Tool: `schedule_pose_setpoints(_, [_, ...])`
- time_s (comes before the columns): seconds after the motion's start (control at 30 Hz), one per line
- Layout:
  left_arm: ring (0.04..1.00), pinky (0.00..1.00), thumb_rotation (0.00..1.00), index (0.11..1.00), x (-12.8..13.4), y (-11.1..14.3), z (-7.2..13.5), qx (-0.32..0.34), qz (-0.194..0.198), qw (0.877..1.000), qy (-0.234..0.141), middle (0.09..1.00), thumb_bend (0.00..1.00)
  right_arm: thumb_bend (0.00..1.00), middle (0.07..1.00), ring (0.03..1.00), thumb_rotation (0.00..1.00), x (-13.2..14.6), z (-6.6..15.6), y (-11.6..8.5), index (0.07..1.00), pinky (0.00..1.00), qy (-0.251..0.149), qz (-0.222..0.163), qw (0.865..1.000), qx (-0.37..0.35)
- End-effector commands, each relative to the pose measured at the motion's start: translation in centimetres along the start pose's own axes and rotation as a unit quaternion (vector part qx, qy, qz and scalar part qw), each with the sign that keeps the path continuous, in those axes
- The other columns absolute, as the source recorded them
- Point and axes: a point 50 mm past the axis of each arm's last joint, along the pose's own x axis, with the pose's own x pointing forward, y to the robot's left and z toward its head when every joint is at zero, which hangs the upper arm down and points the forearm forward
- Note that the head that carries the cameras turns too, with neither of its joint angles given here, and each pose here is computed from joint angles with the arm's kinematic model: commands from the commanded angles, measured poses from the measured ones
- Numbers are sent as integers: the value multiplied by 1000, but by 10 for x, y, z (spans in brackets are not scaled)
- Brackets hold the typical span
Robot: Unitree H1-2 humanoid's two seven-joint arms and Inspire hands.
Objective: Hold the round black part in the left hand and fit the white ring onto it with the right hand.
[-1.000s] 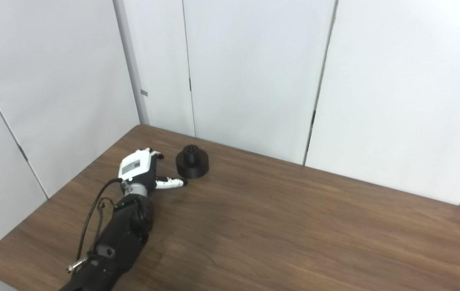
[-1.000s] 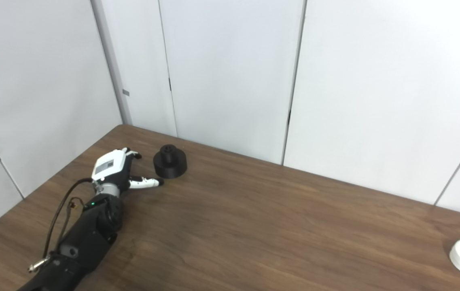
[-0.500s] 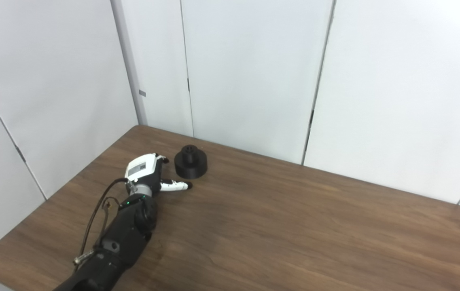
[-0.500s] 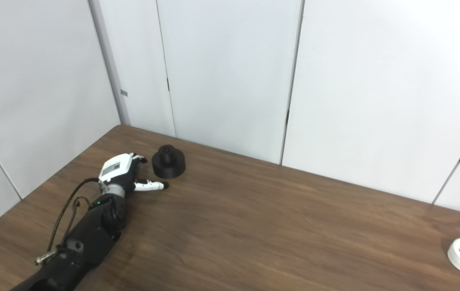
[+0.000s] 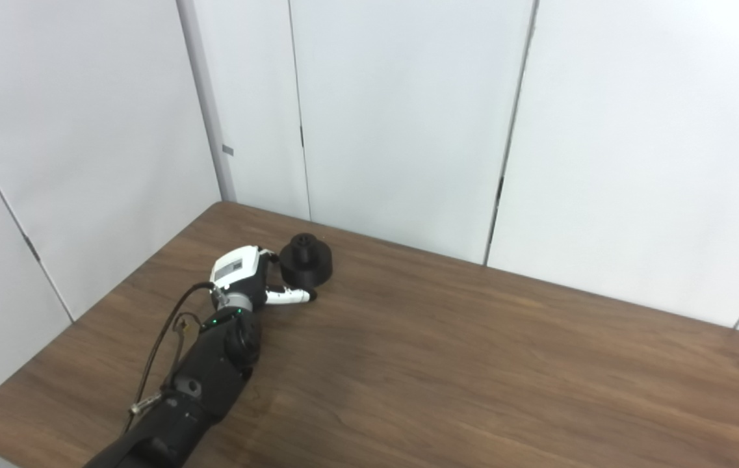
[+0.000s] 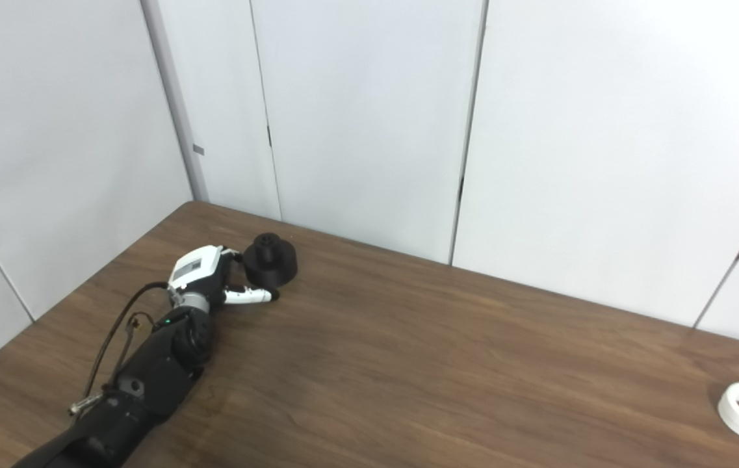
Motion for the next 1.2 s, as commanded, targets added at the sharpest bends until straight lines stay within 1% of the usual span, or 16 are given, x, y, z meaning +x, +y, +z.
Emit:
schedule_pose_setpoints(0.0, [1000,1000,547,836,18,35,23,-6,49,998,-26,971,1000,503,836,857,1000,-1,14,2,792,799,-39,2,999,-9])
schedule_pose_setpoints(0.17, [1000,1000,559,830,24,36,29,-2,48,999,-24,964,1000,498,832,845,1000,-2,14,2,787,762,-41,2,999,-9])
schedule_pose_setpoints(0.57, [1000,1000,530,829,31,33,40,-20,42,999,-23,961,1000,514,838,856,1000,-5,15,5,796,775,-42,6,999,-17])
schedule_pose_setpoints(0.7, [1000,1000,529,824,34,32,40,-25,42,999,-23,956,1000,522,836,854,1000,-6,16,6,799,760,-40,8,999,-16])
schedule_pose_setpoints(0.8, [1000,1000,528,819,37,30,41,-29,41,999,-20,953,1000,526,844,872,1000,-6,15,6,803,792,-40,9,999,-19])
schedule_pose_setpoints(1.17, [1000,1000,524,817,40,29,43,-37,40,998,-21,956,1000,523,849,875,1000,-7,16,7,816,809,-44,11,999,-15])
